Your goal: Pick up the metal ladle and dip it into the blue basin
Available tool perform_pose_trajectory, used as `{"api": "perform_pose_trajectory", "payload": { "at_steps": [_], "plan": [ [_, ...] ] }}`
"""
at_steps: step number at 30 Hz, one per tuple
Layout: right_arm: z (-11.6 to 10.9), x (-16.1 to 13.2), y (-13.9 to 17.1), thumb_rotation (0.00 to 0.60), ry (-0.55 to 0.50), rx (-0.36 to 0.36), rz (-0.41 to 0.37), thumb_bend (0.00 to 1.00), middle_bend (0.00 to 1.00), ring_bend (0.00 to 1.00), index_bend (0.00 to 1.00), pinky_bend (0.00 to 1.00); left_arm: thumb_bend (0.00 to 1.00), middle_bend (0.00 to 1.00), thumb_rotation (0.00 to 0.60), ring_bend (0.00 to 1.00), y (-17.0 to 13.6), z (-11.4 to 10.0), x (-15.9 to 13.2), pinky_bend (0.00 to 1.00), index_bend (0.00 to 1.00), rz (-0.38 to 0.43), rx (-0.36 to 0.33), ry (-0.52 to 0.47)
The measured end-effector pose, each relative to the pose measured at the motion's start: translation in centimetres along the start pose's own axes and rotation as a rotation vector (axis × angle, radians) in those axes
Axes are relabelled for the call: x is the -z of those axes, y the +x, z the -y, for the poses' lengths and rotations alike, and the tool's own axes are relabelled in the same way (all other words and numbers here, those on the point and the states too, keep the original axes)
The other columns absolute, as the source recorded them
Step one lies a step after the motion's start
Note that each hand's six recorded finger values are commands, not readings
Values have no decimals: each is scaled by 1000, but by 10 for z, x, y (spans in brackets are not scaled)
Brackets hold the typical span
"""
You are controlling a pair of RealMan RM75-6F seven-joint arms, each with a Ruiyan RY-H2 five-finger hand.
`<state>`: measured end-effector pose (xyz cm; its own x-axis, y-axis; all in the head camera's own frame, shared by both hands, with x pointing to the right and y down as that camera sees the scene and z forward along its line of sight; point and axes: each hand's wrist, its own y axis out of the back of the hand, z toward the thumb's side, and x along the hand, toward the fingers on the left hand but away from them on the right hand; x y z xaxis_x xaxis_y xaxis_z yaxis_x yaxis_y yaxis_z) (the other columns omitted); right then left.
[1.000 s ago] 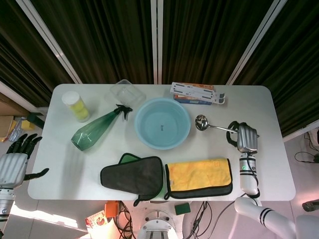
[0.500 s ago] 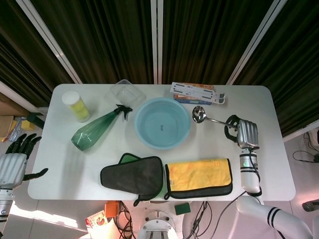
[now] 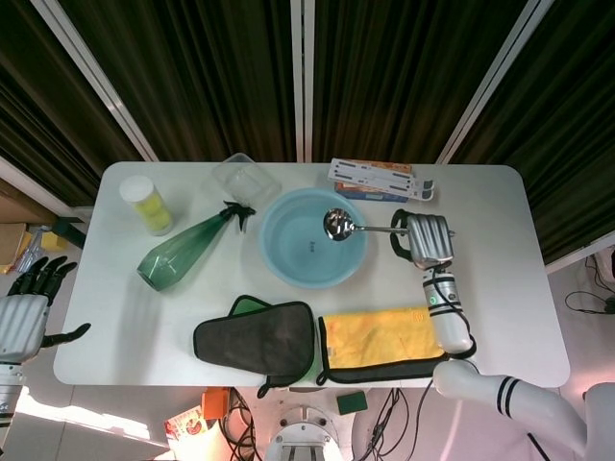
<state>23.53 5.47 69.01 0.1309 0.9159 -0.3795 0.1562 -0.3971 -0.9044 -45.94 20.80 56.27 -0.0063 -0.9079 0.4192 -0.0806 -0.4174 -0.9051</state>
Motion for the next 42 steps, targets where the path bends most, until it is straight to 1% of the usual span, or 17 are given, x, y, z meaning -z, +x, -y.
{"api": "perform_pose_trajectory", "payload": {
  "at_steps": [5, 8, 17, 23, 27, 31, 37, 42],
  "plan": [
    [9, -24, -16, 600, 125, -9, -36, 588, 604, 644, 919, 865, 3, 93, 546, 40, 0, -1, 2, 188, 150, -1, 0, -5],
    [16, -35, -24, 600, 180, -10, -48, 588, 604, 644, 922, 865, 2, 93, 547, 40, 0, -1, 3, 188, 151, -3, 0, -9],
    [42, -57, -41, 600, 302, -34, -79, 593, 605, 647, 927, 865, 2, 93, 546, 40, 0, -5, 5, 189, 150, -7, -9, -19],
    [57, -70, -44, 600, 323, -51, -99, 594, 609, 648, 932, 865, 2, 93, 545, 40, 0, -6, 6, 189, 150, -7, -11, -21],
    [62, -77, -44, 600, 355, -49, -126, 594, 609, 648, 935, 865, 3, 93, 546, 40, -1, -6, 7, 188, 150, -8, -12, -22],
    [66, -83, -42, 600, 353, -56, -142, 594, 609, 648, 939, 865, 2, 93, 549, 40, 0, -7, 7, 188, 150, -6, -13, -24],
    [69, -83, -41, 600, 322, -89, -131, 596, 609, 648, 942, 863, 2, 93, 547, 40, -1, -6, 7, 188, 150, -6, -8, -26],
    [69, -81, -39, 600, 288, -140, -104, 598, 609, 648, 944, 862, 2, 93, 548, 40, 0, -5, 6, 188, 151, 1, 7, -44]
  ]
}}
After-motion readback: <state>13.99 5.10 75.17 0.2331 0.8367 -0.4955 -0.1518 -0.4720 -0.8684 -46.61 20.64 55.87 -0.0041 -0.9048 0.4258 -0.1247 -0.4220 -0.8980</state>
